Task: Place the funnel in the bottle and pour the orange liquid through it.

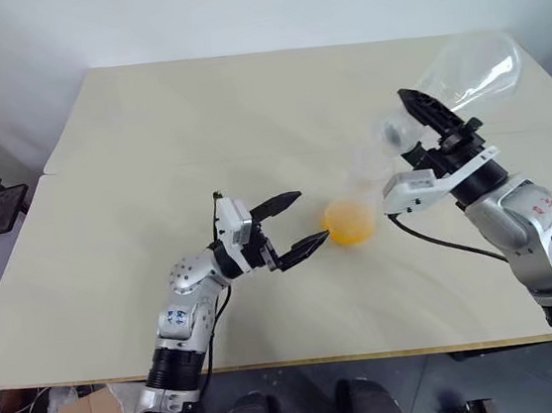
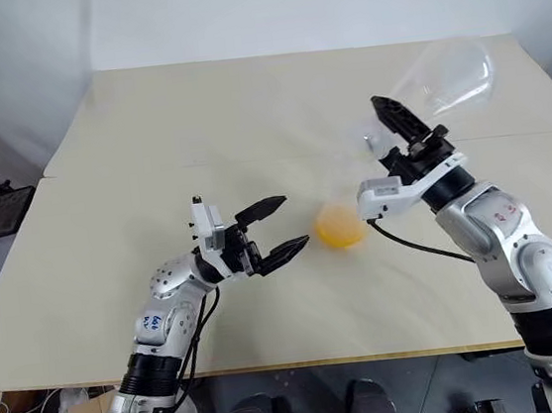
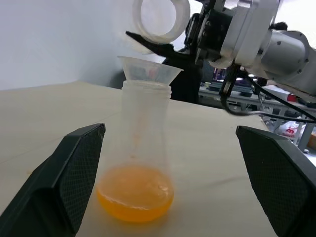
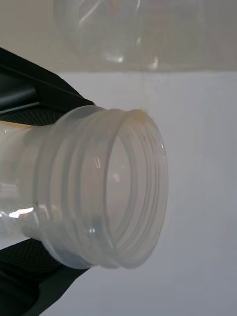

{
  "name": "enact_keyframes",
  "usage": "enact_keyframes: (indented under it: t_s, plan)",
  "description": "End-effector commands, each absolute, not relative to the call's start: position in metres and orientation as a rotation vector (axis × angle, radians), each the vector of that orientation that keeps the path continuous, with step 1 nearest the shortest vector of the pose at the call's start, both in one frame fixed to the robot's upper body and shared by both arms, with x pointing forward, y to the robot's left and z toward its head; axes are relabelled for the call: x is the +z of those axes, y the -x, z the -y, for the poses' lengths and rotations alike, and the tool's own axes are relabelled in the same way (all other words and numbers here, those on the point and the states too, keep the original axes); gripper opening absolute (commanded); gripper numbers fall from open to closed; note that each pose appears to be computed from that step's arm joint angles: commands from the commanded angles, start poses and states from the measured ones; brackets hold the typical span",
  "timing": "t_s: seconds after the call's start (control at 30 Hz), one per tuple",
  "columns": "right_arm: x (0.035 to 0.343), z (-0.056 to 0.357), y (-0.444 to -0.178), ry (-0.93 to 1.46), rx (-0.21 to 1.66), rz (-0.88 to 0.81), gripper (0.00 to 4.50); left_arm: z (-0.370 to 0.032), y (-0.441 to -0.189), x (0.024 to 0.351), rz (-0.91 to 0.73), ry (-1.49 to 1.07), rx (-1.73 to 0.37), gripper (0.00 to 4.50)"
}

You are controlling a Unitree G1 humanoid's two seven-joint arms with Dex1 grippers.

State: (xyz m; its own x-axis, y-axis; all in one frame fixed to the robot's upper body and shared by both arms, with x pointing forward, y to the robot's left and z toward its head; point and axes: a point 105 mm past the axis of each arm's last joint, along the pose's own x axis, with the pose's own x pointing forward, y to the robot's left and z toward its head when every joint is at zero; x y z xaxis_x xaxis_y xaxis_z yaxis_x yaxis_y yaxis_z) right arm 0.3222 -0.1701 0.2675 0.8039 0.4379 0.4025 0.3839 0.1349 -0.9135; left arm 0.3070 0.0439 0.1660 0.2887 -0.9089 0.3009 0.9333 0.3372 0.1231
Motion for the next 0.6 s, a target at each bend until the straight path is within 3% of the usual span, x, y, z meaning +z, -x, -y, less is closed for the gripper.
enact_keyframes:
  t_s: [0.03,0.17,0.3,0.47,0.6]
  plan:
    - [0.296,0.179,-0.309,1.223,-0.006,0.696,2.48,-0.045,-0.303,0.176,0.384,0.069,-1.248,4.5]
    - [0.301,0.206,-0.304,0.877,-0.055,0.587,2.48,-0.047,-0.304,0.176,0.378,0.061,-1.251,4.5]
    - [0.295,0.259,-0.293,0.633,-0.233,0.479,2.48,-0.048,-0.306,0.176,0.37,0.054,-1.254,4.5]
    - [0.267,0.301,-0.285,0.228,-0.283,0.421,2.48,-0.045,-0.306,0.176,0.36,0.049,-1.283,4.5]
    - [0.242,0.314,-0.288,0.074,-0.238,0.381,2.48,-0.044,-0.309,0.177,0.356,0.044,-1.3,4.5]
